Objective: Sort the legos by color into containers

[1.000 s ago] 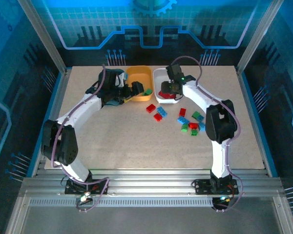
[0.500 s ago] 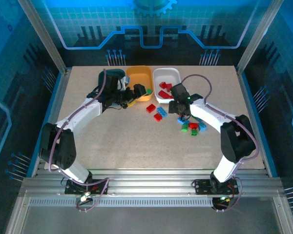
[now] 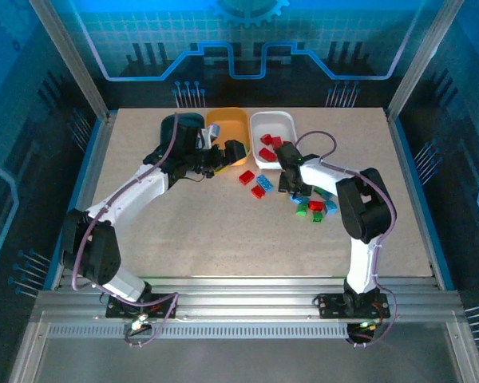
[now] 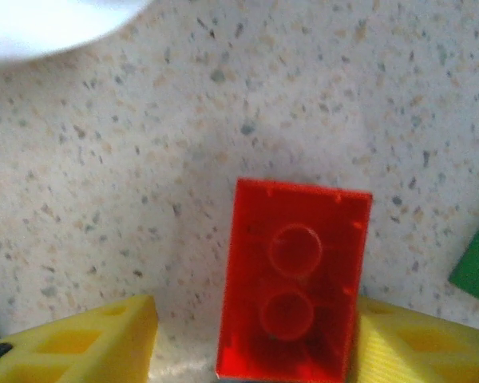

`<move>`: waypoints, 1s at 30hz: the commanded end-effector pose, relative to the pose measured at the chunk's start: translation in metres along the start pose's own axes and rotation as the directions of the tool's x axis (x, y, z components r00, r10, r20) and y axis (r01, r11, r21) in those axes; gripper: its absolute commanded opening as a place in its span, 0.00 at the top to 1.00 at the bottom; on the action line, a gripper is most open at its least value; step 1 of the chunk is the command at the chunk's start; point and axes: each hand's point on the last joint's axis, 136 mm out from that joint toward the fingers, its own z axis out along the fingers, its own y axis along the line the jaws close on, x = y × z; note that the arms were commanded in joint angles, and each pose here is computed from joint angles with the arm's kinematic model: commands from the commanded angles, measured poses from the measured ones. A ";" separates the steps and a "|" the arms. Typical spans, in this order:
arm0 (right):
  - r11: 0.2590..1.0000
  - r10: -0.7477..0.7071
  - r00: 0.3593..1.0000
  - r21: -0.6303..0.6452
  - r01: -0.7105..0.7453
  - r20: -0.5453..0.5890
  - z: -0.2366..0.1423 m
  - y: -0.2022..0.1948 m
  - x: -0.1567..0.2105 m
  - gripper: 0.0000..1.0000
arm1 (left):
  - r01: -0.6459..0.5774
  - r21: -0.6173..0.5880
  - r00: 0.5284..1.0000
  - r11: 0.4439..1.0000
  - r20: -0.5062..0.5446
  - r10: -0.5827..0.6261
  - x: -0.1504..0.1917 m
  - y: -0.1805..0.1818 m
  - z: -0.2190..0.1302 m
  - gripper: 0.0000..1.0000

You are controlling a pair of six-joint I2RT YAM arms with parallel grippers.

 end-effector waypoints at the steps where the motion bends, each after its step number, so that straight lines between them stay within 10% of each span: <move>1: 0.998 0.056 0.998 -0.007 -0.055 0.009 0.013 -0.005 -0.014 0.44 | -0.016 0.012 0.999 1.000 -0.028 0.016 0.007 -0.002 0.002 0.01; 9: 0.996 0.073 0.997 -0.052 -0.071 0.035 0.011 -0.009 -0.022 0.71 | -0.019 -0.024 0.999 1.000 -0.045 0.018 0.008 0.011 0.011 0.01; 30: 0.973 -0.021 0.956 -0.214 0.087 0.292 -0.118 0.018 -0.085 0.72 | -0.032 -0.105 0.999 0.994 -0.014 0.031 0.003 0.028 0.008 0.01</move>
